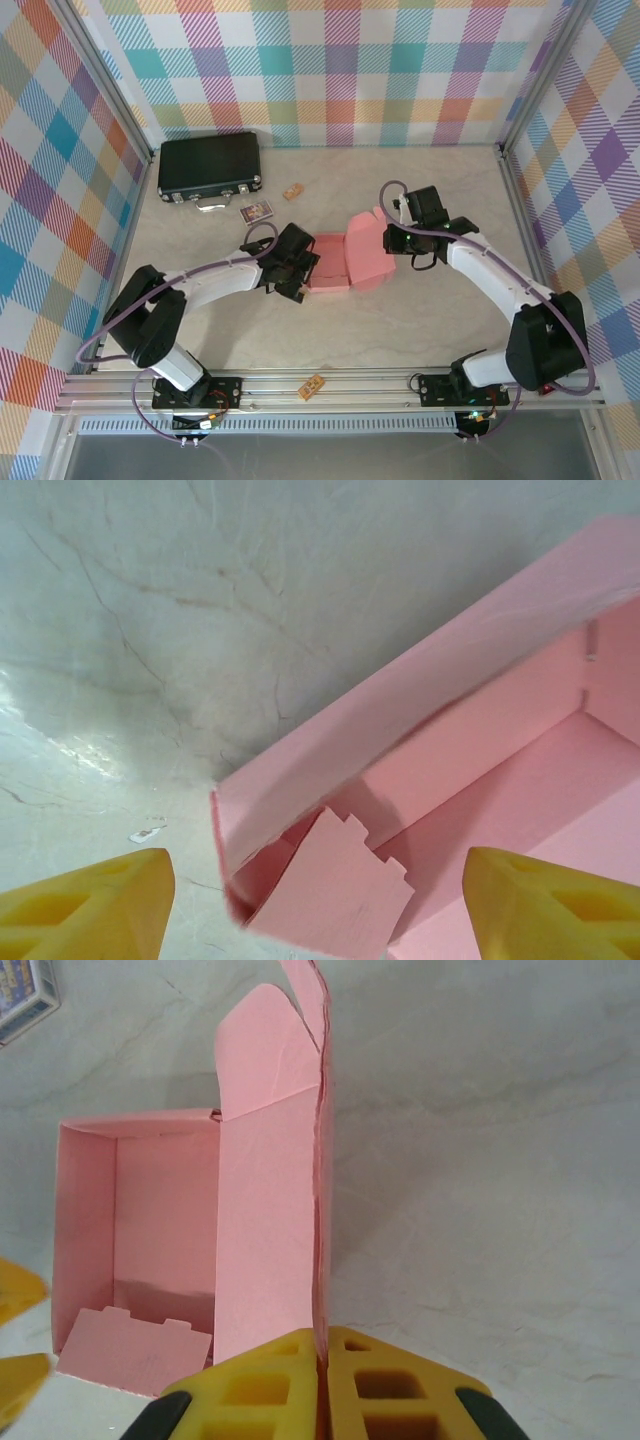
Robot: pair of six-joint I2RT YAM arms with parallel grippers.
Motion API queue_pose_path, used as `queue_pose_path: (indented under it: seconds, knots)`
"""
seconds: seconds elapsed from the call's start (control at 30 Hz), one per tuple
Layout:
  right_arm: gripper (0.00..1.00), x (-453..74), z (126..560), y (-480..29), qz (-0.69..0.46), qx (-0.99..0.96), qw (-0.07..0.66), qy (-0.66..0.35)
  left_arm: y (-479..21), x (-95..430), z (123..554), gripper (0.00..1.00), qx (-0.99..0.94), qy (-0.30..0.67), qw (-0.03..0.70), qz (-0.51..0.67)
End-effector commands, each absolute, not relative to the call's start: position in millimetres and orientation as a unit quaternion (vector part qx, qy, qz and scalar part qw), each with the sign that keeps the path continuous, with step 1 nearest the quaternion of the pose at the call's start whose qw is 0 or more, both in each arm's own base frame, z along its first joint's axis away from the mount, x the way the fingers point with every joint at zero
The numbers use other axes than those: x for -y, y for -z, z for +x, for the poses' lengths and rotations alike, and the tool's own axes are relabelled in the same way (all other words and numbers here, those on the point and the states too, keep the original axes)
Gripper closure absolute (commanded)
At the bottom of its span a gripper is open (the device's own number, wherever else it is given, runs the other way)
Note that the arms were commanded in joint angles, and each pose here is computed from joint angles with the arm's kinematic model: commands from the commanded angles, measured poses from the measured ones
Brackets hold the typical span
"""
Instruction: Fold the paper box
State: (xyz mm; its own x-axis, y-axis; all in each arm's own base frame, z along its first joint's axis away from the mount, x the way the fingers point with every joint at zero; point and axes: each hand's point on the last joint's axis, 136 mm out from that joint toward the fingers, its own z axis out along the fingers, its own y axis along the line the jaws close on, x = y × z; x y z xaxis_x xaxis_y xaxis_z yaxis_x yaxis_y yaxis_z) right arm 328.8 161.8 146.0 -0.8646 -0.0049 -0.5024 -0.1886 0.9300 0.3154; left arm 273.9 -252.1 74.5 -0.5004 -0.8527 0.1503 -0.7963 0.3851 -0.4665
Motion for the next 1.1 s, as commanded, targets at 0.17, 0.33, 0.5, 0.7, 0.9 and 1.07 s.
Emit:
queue_pose_path:
  seconds: [0.17, 0.33, 0.5, 0.7, 0.9, 1.07]
  knots:
    - [0.89, -157, 361, -147, -0.185, -0.947, 0.242, -0.107, -104, 212, 276, 0.20, -0.852, 0.199, 0.156, -0.458]
    - [0.89, -169, 378, -144, -0.268, -0.928, 0.238, -0.098, -120, 188, 287, 0.20, -0.870, 0.158, 0.238, -0.402]
    - [0.89, -176, 399, -150, -0.333, -0.902, 0.264, -0.079, -134, 164, 305, 0.19, -0.886, 0.109, 0.323, -0.315]
    - [0.89, -198, 407, -161, -0.432, -0.850, 0.289, -0.089, -141, 164, 319, 0.19, -0.911, 0.118, 0.348, -0.188]
    - [0.88, -223, 404, -165, -0.514, -0.798, 0.302, -0.084, -125, 156, 322, 0.22, -0.931, 0.097, 0.318, -0.153]
    - [0.88, -243, 397, -166, -0.570, -0.753, 0.319, -0.074, -103, 169, 327, 0.37, -0.949, 0.108, 0.275, -0.112]
